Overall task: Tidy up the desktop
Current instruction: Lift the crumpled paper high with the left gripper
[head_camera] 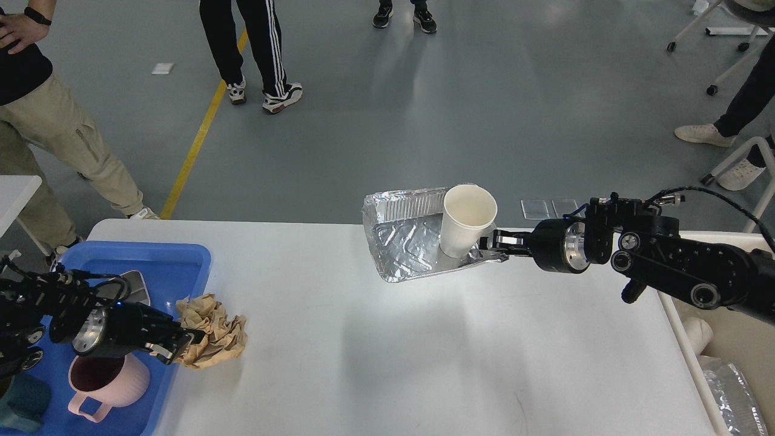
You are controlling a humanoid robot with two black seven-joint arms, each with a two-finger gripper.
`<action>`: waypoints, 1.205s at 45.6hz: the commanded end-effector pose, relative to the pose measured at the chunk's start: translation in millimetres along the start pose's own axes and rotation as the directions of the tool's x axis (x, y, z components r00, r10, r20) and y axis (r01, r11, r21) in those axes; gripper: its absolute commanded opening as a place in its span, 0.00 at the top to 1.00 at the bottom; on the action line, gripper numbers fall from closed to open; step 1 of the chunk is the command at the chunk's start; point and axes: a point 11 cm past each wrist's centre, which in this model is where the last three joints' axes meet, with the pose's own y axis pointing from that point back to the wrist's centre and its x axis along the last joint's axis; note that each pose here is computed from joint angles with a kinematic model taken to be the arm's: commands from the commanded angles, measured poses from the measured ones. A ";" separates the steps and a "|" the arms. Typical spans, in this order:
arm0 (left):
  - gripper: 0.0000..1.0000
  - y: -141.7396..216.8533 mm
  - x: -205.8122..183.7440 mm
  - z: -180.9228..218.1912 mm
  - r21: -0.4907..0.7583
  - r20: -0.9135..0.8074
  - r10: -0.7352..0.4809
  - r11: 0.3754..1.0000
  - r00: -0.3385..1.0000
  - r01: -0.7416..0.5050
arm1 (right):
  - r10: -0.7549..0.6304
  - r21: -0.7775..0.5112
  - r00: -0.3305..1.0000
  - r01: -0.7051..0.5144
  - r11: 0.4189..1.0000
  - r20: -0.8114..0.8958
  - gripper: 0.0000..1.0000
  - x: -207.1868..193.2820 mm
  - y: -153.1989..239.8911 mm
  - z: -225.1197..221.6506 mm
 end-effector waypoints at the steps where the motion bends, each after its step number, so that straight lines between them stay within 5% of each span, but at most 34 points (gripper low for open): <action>1: 0.98 22.2 1.4 4.6 -0.008 -0.035 0.049 0.999 0.998 -0.049 | -0.002 0.001 1.000 0.002 1.000 0.000 1.00 -0.8 -0.5 -0.1; 27: 0.97 120.9 54.2 10.6 0.029 -0.175 0.369 0.929 0.913 -0.369 | -0.010 -0.001 1.000 0.010 1.000 0.001 1.00 -4.4 -2.3 1.0; 42: 0.96 161.2 140.8 24.7 -0.028 -0.169 0.516 0.849 0.840 -0.527 | -0.010 -0.004 1.000 0.010 1.000 0.001 1.00 -4.5 -2.0 1.8; 55: 0.95 159.4 212.1 68.8 -0.190 -0.147 0.530 0.813 0.835 -0.550 | -0.015 0.003 1.000 0.015 1.000 0.000 1.00 -6.0 -4.2 -0.8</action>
